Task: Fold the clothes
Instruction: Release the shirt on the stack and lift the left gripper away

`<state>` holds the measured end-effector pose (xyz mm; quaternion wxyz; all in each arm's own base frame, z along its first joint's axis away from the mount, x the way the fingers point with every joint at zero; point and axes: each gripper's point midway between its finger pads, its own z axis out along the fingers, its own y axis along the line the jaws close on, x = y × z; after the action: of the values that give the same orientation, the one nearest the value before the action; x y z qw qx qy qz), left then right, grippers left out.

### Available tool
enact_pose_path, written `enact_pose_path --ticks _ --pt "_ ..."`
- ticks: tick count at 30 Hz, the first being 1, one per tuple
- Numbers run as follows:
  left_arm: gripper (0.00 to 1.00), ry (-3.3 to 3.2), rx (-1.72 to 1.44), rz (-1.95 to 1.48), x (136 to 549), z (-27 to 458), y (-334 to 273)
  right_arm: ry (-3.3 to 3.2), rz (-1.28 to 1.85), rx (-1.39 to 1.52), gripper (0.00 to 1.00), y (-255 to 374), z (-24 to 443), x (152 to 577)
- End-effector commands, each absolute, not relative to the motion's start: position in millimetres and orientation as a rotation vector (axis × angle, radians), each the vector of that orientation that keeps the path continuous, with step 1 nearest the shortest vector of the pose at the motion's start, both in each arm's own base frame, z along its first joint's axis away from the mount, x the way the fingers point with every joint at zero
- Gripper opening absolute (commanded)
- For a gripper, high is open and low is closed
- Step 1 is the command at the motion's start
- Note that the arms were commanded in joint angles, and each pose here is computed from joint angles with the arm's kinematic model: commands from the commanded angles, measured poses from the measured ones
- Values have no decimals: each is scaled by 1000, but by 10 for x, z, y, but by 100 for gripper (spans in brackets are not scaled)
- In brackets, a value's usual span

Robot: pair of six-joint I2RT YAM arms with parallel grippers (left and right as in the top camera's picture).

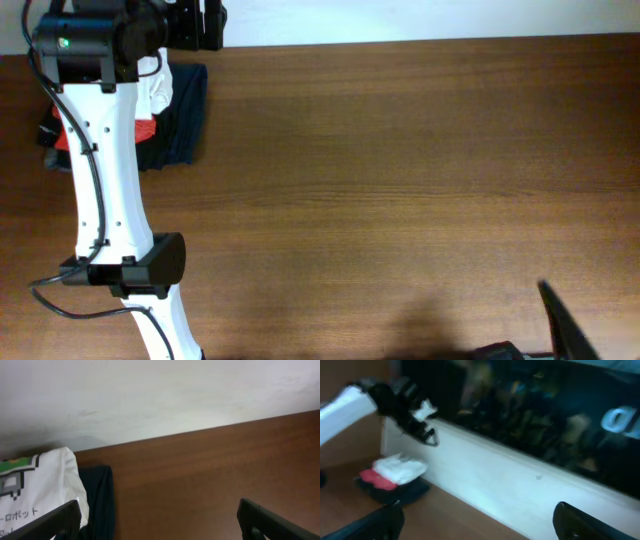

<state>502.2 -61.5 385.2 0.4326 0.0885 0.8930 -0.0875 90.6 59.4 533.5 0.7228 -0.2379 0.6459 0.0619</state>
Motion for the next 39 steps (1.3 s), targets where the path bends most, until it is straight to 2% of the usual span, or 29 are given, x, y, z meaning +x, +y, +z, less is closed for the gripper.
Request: enact_pose_path --ticks 1,4,9,18,23,30,39 --pt "99 2212 216 -214 4999 3911 -609 1414 53 -452 98 476 4865 858" --pt "99 2212 216 -214 4999 3911 -609 1380 28 -427 98 477 4357 1029" --pt "99 2212 216 -214 4999 3911 -609 1292 123 -321 98 533 3564 1761" --pt "99 2212 216 -214 4999 3911 -609 1262 116 -285 98 523 2587 2257" --pt "99 2212 216 -214 4999 3911 -609 1288 104 -269 98 494 2374 2326" --pt "99 2212 216 -214 4999 3911 -609 1618 79 -234 98 390 1594 2428" --pt "99 2212 216 -214 4999 3911 -609 1631 -5 -174 98 195 1578 2452"
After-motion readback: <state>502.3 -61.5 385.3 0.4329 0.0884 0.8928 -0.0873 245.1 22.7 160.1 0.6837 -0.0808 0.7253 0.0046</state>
